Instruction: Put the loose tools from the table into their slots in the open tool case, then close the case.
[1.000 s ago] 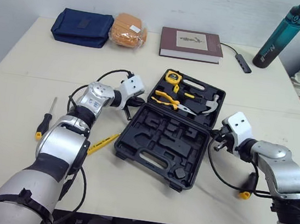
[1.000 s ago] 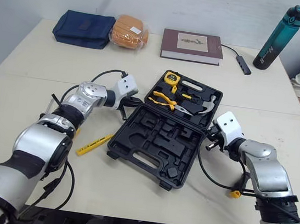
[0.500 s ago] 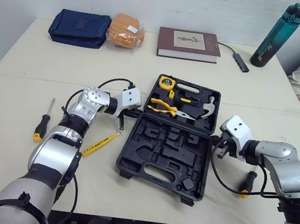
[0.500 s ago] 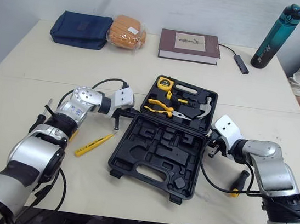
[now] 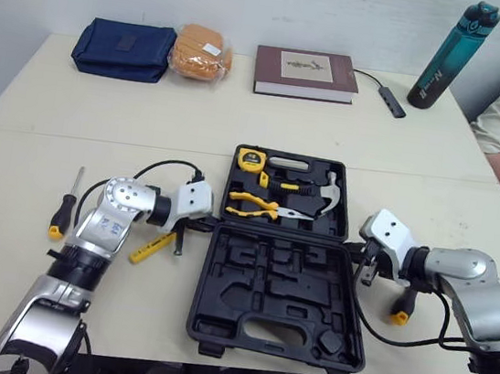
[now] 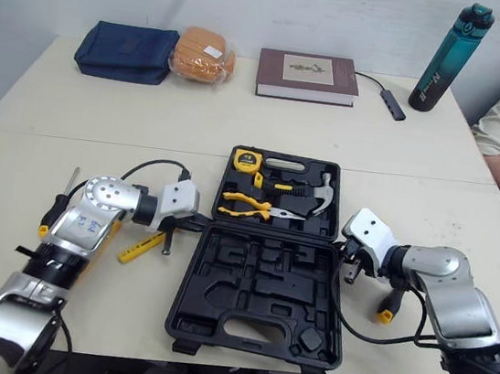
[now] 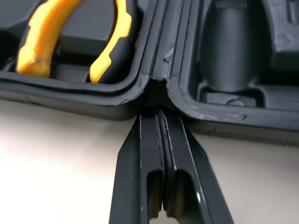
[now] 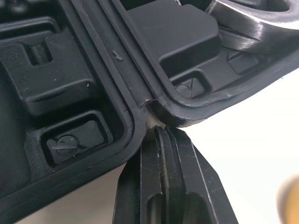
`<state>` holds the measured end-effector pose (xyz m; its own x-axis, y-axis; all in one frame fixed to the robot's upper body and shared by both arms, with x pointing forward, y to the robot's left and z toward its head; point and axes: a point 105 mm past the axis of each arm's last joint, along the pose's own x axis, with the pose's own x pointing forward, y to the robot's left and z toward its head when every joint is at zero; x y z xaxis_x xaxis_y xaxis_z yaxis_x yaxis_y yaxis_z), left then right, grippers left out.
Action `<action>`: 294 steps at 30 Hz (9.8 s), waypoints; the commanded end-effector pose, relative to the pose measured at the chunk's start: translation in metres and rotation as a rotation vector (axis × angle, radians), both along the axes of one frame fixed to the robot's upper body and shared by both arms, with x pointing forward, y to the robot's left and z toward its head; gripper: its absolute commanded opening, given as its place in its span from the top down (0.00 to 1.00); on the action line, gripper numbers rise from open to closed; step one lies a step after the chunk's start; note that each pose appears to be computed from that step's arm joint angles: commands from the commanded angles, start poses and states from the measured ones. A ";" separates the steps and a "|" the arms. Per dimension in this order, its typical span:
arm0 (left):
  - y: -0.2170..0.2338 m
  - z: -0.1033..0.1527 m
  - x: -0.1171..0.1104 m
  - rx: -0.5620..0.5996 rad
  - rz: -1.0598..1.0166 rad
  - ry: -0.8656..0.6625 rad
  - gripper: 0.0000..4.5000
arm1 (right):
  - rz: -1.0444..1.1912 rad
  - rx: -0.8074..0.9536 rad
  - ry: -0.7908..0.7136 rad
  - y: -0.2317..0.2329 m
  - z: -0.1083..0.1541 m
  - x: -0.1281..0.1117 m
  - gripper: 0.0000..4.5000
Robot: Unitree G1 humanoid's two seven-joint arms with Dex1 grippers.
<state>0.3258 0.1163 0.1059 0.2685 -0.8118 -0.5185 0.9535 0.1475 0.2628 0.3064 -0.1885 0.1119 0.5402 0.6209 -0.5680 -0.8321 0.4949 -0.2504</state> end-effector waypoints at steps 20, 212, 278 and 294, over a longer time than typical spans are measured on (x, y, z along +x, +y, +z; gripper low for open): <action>0.016 -0.016 -0.026 0.003 0.061 0.053 1.00 | 0.195 -0.046 -0.097 0.024 0.008 -0.013 0.99; -0.087 0.024 -0.038 0.297 -0.153 0.042 0.82 | -0.015 0.235 0.091 0.010 0.052 -0.117 0.00; -0.052 -0.059 -0.035 0.221 -0.156 0.144 1.00 | 0.065 0.344 0.054 0.036 0.058 -0.112 0.00; -0.050 0.024 -0.061 -0.228 -0.274 0.212 0.84 | -0.038 0.327 0.005 0.018 0.059 -0.106 0.00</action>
<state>0.2742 0.0606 0.1050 -0.0290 -0.9059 -0.4225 0.9967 -0.0584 0.0567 0.2000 -0.1654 0.1605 0.5310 0.7641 -0.3662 -0.8252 0.5645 -0.0186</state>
